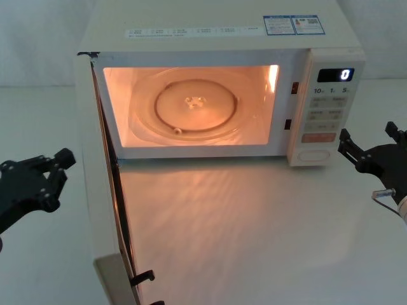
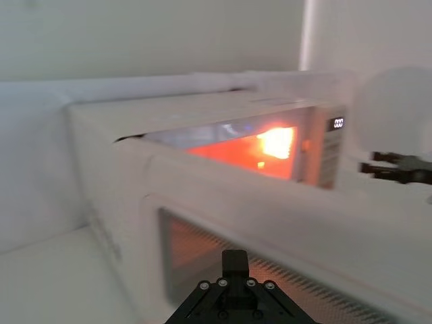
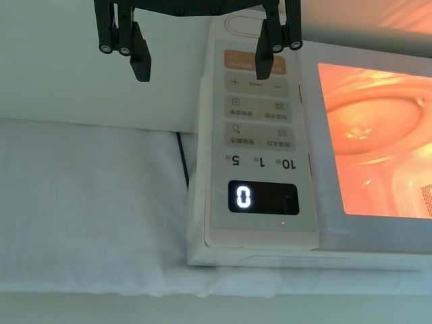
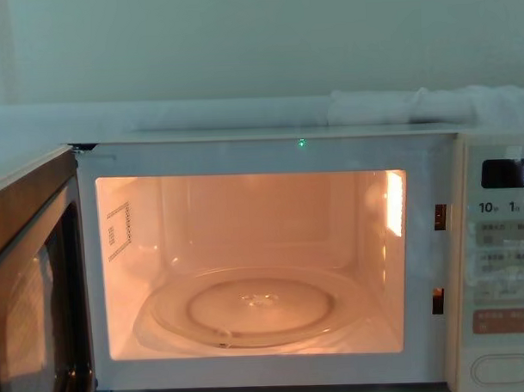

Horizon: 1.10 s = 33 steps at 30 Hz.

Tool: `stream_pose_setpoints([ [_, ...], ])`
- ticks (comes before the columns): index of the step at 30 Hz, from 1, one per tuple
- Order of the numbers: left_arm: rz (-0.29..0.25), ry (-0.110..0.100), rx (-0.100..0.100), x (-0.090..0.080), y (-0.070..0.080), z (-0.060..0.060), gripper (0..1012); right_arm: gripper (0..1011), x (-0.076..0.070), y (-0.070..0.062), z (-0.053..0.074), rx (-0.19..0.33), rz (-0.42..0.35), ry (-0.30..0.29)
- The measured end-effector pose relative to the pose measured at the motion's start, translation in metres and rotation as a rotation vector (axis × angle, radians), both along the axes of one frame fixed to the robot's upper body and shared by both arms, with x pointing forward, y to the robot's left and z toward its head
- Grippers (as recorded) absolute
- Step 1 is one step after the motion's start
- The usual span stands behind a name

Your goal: Press the button to open the microwave door with one hand; close the microwave door with the other hand.

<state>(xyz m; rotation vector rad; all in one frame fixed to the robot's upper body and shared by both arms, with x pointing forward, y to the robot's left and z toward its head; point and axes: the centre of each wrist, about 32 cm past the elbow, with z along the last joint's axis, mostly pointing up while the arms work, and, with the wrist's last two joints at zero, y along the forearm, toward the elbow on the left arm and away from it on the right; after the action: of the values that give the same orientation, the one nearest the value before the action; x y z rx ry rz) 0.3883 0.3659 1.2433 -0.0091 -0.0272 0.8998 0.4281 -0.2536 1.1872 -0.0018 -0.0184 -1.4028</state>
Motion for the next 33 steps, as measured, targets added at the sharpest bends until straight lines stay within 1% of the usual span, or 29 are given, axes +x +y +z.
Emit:
stream_pose_setpoints([
  [2, -0.033, 0.000, 0.003, 0.002, 0.001, 0.004, 0, 1000, 0.000, 0.000, 0.000, 0.000, 0.000, 0.000],
  [3, -0.064, 0.001, 0.007, 0.004, 0.002, 0.008, 0, 1000, 0.000, 0.000, 0.000, 0.000, 0.000, 0.000],
  [4, -0.079, 0.001, 0.011, 0.006, 0.002, 0.010, 0, 1000, 0.000, 0.000, 0.000, 0.000, 0.000, 0.000],
  [5, -0.108, 0.000, 0.017, 0.007, 0.003, 0.013, 0, 1000, 0.000, 0.000, 0.000, 0.000, 0.000, 0.000],
  [7, -0.130, -0.003, 0.023, 0.010, 0.003, 0.015, 0, 1000, 0.000, 0.000, 0.000, 0.000, 0.000, 0.000],
  [8, -0.154, -0.008, 0.029, 0.012, 0.002, 0.018, 0, 1000, 0.000, 0.000, 0.000, 0.000, 0.000, 0.000],
  [9, -0.165, -0.010, 0.031, 0.014, 0.001, 0.018, 0, 1000, 0.000, 0.000, 0.000, 0.000, 0.000, 0.000],
  [10, -0.175, -0.013, 0.032, 0.015, 0.000, 0.019, 0, 1000, 0.000, 0.000, 0.000, 0.000, 0.000, 0.000],
  [11, -0.191, -0.021, 0.033, 0.018, -0.002, 0.021, 0, 1000, 0.000, 0.000, 0.000, 0.000, 0.000, 0.000],
  [14, -0.226, -0.031, 0.029, 0.027, -0.010, 0.020, 0, 1000, 0.000, 0.000, 0.000, 0.000, 0.000, 0.000],
  [16, -0.234, -0.033, 0.027, 0.029, -0.013, 0.019, 0, 1000, 0.000, 0.000, 0.000, 0.000, 0.000, 0.000],
  [17, -0.259, -0.039, 0.020, 0.037, -0.021, 0.016, 0, 1000, 0.000, 0.000, 0.000, 0.000, 0.000, 0.000],
  [20, -0.281, -0.042, 0.015, 0.045, -0.031, 0.012, 0, 1000, 0.000, 0.000, 0.000, 0.000, 0.000, 0.000],
  [21, -0.295, -0.045, 0.013, 0.051, -0.039, 0.009, 0, 1000, 0.000, 0.000, 0.000, 0.000, 0.000, 0.000],
  [23, -0.305, -0.048, 0.013, 0.057, -0.046, 0.007, 0, 1000, 0.000, 0.000, 0.000, 0.000, 0.000, 0.000],
  [24, -0.311, -0.051, 0.012, 0.063, -0.053, 0.005, 0, 1000, 0.000, 0.000, 0.000, 0.000, 0.000, 0.000],
  [25, -0.312, -0.053, 0.008, 0.067, -0.058, 0.005, 0, 1000, 0.000, 0.000, 0.000, 0.000, 0.000, 0.000],
  [26, -0.314, -0.054, 0.001, 0.073, -0.066, 0.003, 0, 1000, 0.000, 0.000, 0.000, 0.000, 0.000, 0.000],
  [27, -0.314, -0.054, 0.001, 0.073, -0.066, 0.003, 0, 1000, 0.000, 0.000, 0.000, 0.000, 0.000, 0.000],
  [28, -0.316, -0.054, -0.004, 0.075, -0.070, 0.003, 0, 1000, 0.000, 0.000, 0.000, 0.000, 0.000, 0.000],
  [29, -0.319, -0.055, -0.014, 0.082, -0.078, 0.003, 0, 1000, 0.000, 0.000, 0.000, 0.000, 0.000, 0.000],
  [30, -0.322, -0.054, -0.017, 0.087, -0.086, 0.003, 0, 1000, 0.000, 0.000, 0.000, 0.000, 0.000, 0.000],
  [32, -0.329, -0.055, -0.016, 0.093, -0.095, 0.003, 0, 1000, 0.000, 0.000, 0.000, 0.000, 0.000, 0.000],
  [33, -0.332, -0.053, -0.013, 0.096, -0.098, 0.003, 0, 1000, 0.000, 0.000, 0.000, 0.000, 0.000, 0.000],
])
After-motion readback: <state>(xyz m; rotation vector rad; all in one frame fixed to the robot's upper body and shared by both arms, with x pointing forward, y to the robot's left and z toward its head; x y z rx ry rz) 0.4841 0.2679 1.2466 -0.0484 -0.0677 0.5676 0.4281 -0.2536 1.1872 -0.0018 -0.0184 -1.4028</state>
